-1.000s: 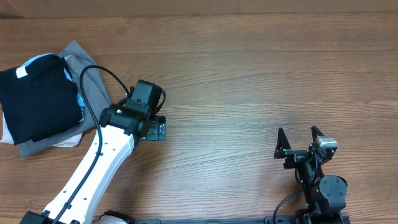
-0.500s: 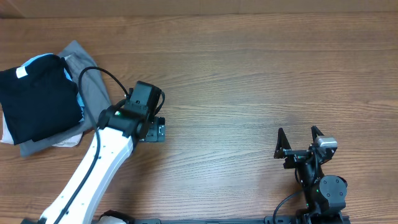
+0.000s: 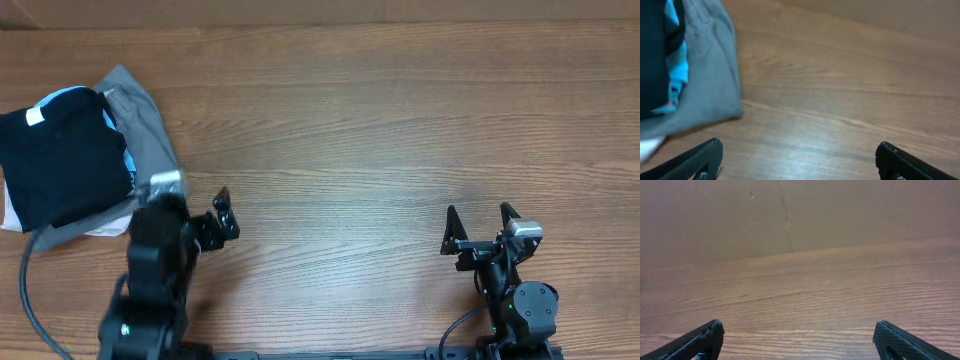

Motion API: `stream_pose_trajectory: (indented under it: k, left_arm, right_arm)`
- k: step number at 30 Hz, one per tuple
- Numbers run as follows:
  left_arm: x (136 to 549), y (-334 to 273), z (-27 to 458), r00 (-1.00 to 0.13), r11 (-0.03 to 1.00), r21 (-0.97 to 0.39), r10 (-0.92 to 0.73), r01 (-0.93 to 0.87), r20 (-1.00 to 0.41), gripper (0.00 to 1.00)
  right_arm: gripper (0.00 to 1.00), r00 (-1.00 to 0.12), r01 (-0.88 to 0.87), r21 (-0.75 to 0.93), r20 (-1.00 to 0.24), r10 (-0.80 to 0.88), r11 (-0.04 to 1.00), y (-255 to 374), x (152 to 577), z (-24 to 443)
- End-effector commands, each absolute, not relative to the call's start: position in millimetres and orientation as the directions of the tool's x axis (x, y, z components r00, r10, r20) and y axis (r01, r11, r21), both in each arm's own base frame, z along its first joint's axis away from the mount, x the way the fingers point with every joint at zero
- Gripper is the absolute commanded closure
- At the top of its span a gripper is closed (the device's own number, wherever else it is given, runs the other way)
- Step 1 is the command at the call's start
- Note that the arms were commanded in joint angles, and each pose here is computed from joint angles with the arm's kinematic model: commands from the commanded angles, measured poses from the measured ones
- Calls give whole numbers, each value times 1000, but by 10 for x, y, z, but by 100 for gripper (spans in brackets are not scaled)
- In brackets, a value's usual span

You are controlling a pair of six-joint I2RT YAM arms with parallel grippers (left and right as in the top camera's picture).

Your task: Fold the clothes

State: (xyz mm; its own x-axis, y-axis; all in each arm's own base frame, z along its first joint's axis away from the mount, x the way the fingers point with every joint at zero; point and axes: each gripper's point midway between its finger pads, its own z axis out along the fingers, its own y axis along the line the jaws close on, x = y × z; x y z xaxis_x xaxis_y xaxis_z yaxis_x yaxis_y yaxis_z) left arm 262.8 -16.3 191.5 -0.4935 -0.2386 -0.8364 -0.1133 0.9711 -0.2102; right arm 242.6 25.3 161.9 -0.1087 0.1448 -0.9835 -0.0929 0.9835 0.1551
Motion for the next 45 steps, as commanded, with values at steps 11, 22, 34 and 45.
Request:
stream_pose_trajectory:
  k: [11,22,34,45]
  left_arm:
    - [2552,-122,1872,-65,981,-191,-189,24,-980,0]
    - [2466,-43,1710,-14,990,-141,-141,-6,-990,0]
    - [2458,-124,1564,-78,996,-80,-76,38,-994,0]
    - [2459,-124,1563,-78,996,-79,-76,38,-994,0]
  right_arm:
    - [0,-88,-106,152,-986,143,983,273,2417,1679]
    - [0,-88,-106,152,-986,143,983,272,2417,1679]
    - [0,-88,-106,152,-986,143,983,272,2417,1679]
    - [0,-88,-106,152,-986,143,983,272,2417,1679]
